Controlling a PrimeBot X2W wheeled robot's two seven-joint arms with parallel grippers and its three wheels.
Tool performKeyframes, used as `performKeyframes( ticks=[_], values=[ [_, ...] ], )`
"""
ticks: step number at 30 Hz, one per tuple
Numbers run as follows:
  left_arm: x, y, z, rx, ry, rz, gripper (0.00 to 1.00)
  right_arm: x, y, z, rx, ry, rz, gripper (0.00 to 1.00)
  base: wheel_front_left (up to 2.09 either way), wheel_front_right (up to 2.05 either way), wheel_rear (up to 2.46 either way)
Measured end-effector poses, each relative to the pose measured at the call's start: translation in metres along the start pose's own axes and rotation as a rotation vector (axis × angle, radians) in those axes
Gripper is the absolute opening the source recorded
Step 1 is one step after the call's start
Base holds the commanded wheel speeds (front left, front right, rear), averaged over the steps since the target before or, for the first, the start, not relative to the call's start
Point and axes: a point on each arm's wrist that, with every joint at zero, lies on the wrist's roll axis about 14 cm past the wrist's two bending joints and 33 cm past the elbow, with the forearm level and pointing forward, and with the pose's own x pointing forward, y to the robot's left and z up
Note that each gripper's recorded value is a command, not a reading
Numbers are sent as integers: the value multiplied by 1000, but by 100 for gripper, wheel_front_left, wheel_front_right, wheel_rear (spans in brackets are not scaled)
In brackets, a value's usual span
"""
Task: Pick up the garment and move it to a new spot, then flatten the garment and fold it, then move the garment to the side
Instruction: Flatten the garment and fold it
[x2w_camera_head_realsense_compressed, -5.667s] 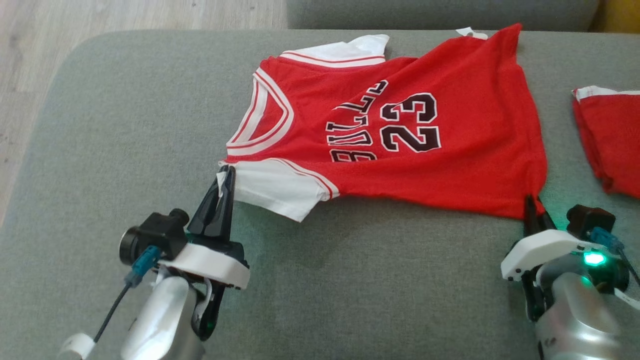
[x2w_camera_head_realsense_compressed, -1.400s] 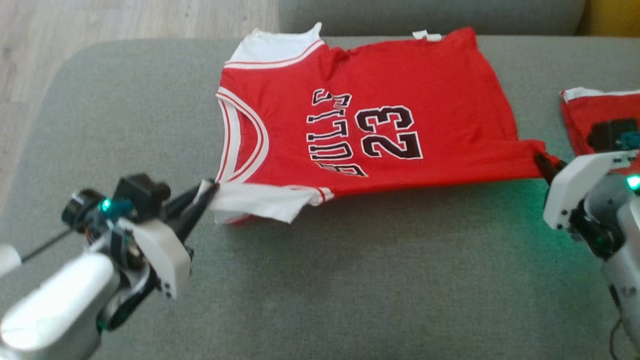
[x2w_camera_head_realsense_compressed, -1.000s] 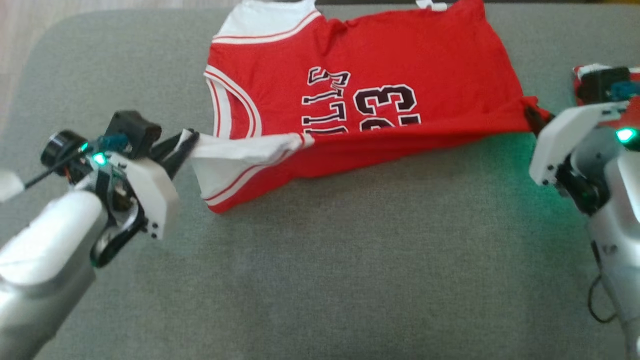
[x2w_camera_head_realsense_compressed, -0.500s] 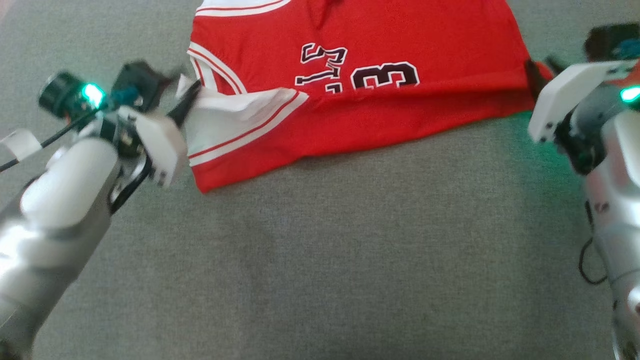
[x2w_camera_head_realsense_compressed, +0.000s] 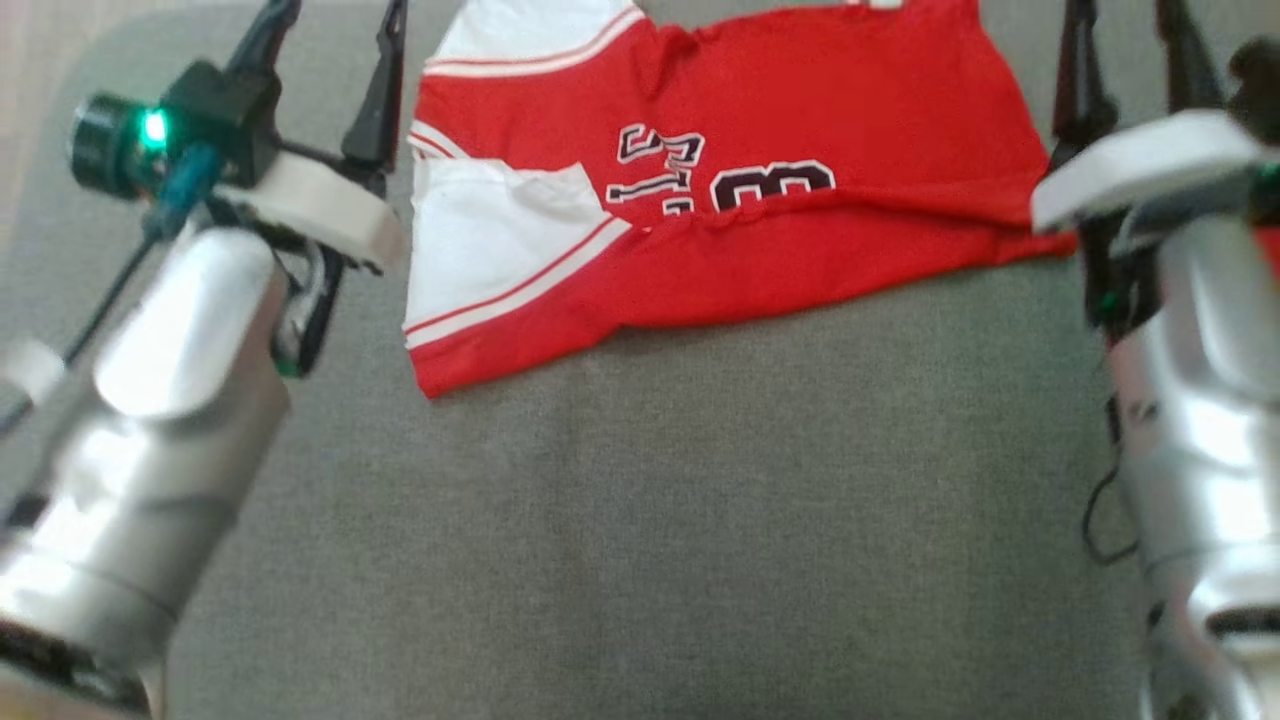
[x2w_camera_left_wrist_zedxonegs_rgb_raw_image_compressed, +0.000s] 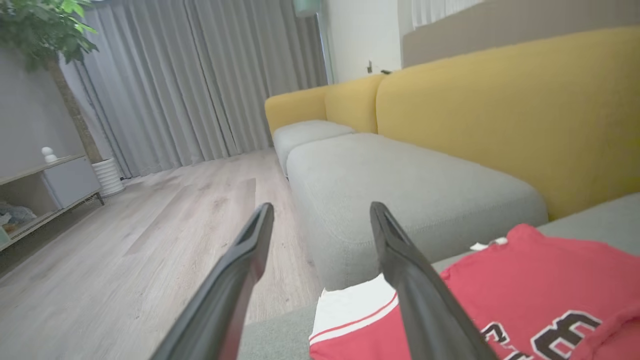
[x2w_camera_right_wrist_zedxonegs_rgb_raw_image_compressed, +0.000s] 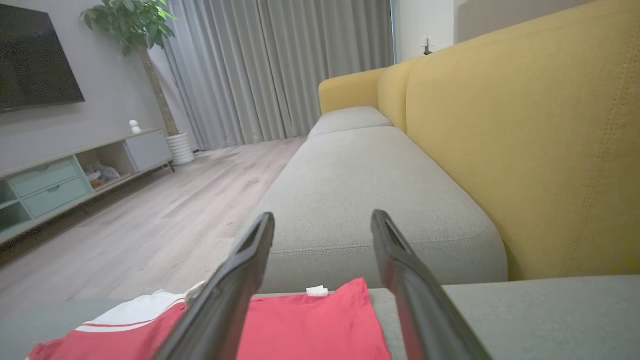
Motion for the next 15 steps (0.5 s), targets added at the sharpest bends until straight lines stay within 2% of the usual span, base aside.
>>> performKeyframes(
  ticks=[6, 11, 15],
  values=[
    [-41, -5, 18, -135, -102, 99, 100, -44, 9, -10, 35, -33, -11, 100, 0, 0, 0],
    [-86, -25, -14, -205, -51, 151, 100, -85, 0, -23, 37, -34, -53, 100, 0, 0, 0],
    [-111, -38, -42, -237, 18, 170, 100, -116, 7, -51, 76, 30, -41, 100, 0, 0, 0]
  ],
)
